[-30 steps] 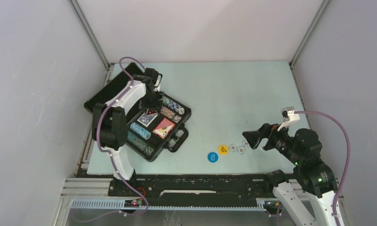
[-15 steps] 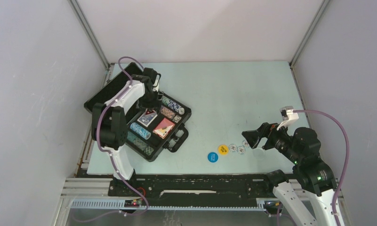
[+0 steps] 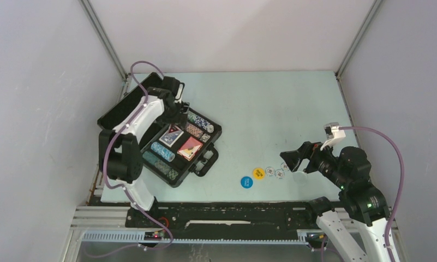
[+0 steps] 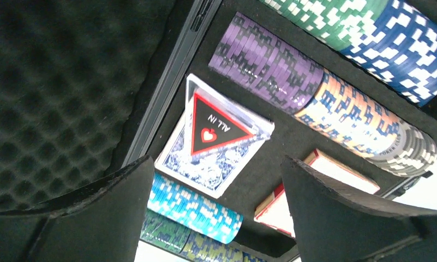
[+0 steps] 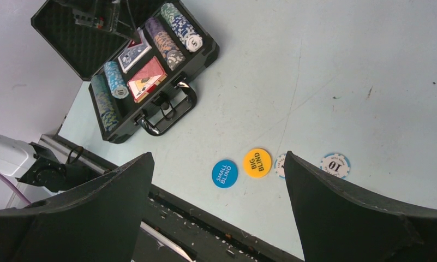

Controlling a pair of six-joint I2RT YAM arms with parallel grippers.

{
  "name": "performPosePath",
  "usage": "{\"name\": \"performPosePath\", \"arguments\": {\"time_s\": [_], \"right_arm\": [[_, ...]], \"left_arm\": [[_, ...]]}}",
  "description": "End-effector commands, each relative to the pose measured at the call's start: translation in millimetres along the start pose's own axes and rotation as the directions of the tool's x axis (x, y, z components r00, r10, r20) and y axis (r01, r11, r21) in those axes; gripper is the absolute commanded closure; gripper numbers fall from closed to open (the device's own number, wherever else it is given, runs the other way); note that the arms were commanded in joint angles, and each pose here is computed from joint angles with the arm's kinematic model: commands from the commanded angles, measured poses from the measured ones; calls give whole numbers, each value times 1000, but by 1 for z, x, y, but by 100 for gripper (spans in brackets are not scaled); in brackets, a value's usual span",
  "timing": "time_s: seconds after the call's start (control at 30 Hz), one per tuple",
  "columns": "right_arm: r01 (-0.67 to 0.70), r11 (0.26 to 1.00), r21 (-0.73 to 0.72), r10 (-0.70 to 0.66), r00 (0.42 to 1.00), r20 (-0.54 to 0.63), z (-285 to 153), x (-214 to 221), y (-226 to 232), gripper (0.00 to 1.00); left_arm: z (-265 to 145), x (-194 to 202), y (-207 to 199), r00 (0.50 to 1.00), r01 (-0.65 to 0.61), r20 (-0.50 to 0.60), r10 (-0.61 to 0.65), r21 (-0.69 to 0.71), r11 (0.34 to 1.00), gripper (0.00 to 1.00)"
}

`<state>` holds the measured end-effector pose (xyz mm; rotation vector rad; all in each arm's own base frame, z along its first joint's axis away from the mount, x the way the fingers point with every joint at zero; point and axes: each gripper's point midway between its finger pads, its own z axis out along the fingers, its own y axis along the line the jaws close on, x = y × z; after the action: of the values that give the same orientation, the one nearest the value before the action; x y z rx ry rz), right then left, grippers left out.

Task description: Pack up texas hold em set

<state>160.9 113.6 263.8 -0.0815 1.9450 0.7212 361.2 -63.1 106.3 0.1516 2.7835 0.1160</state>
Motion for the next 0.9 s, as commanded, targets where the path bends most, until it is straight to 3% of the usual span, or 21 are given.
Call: {"name": "performPosePath", "arguments": {"time_s": [0.0,0.3,0.87], "right_arm": [[15,1000,-10,-15,1000,9,4,-4,2,0],[11,1000,-2,-11,1000,5,5,-4,0,0],[16,1000,-7,-16,1000,24,1,-6,2,0]], "left_arm": [[-25,1,-1,994,42,97,-40,-16,999,5],[-12,31,-38,998,37,51,-42,93,995,4],[6,27,-23,999,54,3,-54,81,995,4]]}}
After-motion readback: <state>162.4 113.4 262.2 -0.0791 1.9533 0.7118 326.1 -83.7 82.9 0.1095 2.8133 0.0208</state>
